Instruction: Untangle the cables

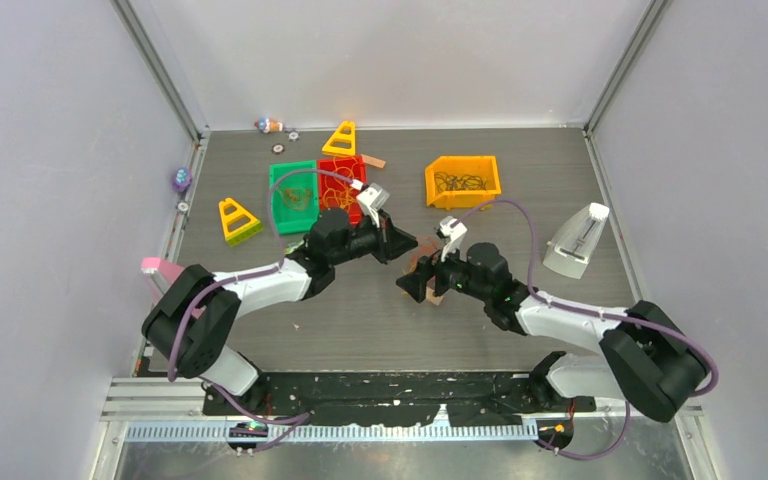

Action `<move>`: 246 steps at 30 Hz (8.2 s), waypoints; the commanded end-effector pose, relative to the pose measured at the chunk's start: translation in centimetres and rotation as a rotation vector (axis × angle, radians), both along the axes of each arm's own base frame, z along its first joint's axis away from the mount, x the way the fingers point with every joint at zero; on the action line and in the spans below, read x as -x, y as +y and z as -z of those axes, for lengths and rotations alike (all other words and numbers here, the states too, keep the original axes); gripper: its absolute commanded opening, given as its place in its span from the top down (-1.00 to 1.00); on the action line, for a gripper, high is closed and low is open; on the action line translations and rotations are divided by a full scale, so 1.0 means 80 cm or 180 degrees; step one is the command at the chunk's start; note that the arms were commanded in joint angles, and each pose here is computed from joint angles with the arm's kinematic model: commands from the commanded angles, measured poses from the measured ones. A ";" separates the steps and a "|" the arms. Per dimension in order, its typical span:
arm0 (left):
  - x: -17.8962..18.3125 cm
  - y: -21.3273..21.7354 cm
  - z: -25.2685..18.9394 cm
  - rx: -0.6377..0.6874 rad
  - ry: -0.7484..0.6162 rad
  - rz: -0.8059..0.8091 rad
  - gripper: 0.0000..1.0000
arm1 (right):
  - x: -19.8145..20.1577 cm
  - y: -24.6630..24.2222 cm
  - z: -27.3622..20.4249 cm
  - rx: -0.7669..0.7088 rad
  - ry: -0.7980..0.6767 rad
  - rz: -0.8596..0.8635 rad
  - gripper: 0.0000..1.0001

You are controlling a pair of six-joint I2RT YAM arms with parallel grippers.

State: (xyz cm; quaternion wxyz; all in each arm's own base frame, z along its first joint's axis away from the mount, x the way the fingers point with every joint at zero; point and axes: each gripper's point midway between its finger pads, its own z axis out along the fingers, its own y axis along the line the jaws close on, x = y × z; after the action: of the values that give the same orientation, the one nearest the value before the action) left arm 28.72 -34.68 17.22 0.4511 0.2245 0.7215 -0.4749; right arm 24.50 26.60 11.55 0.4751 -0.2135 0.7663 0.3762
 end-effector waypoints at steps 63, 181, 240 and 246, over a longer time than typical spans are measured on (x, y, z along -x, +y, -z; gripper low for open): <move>0.053 0.190 -0.485 0.0765 -0.0977 -0.1023 1.00 | -0.110 0.207 0.024 0.0298 -0.0096 0.0443 -0.62; -0.268 0.389 -0.039 -0.2173 0.0514 -0.3004 1.00 | -0.094 -0.067 -0.053 0.0378 -0.0152 0.1734 0.70; -0.090 0.228 0.154 -0.2591 0.1485 -0.1199 -0.11 | -0.082 -0.062 -0.045 0.0384 -0.0117 0.1560 -0.38; -0.087 0.222 0.182 -0.2633 0.1709 -0.1114 0.38 | -0.081 -0.066 -0.045 0.0377 -0.0127 0.1596 -0.37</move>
State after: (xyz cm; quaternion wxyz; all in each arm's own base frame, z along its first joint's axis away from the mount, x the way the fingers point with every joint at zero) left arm 34.47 -15.55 2.28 0.1859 0.1269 0.9706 -0.0859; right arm 30.55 21.50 13.30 0.5253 -0.0643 0.8266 0.1914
